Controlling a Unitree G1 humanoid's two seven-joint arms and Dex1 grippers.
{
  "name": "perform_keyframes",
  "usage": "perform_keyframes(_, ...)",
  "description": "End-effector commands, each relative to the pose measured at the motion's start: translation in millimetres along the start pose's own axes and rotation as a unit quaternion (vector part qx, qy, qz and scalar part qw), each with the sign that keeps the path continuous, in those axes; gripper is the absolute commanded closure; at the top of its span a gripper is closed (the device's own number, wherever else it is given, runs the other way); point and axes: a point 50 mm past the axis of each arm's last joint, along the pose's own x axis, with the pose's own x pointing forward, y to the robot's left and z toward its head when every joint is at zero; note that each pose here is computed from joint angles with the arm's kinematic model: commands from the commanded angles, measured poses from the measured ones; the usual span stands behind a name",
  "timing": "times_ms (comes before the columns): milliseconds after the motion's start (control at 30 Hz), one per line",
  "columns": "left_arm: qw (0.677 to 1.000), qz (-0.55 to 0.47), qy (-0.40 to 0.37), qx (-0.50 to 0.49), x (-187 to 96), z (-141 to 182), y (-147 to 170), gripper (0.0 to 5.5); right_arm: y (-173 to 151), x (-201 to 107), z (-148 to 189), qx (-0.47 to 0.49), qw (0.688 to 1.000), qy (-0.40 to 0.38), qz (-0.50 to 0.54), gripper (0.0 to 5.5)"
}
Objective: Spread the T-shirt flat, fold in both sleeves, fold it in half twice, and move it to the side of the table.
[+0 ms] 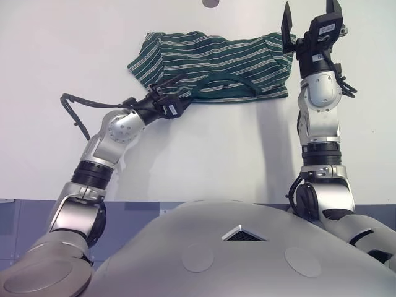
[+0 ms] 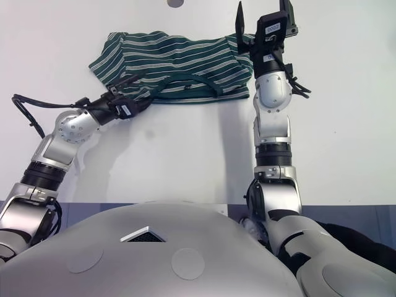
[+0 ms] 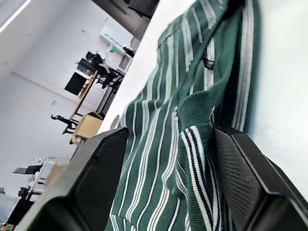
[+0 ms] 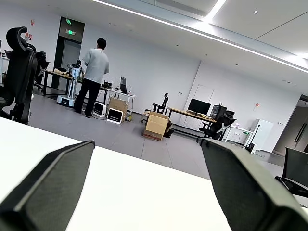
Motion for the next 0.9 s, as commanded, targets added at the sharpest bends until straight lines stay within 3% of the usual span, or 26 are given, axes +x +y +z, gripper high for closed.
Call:
perform_keyframes(33,1.000,0.016,-0.008,0.008,3.3,3.3,8.8,2.48,1.3,0.4,0.0,0.002,1.000,0.004,0.004,1.42)
perform_keyframes(400,0.999,-0.022,0.018,0.017,2.9,-5.6,-1.8,2.48,2.8,0.3,0.0,0.004,1.000,0.002,0.005,1.42)
perform_keyframes(733,0.999,-0.040,0.011,-0.003,3.6,-3.6,-8.6,4.27,1.7,0.4,0.1,0.004,1.000,0.002,0.002,1.39)
perform_keyframes(900,1.000,-0.003,0.006,-0.016,7.5,0.8,3.3,5.08,-6.1,0.7,1.8,-0.011,1.000,-0.002,0.009,1.39)
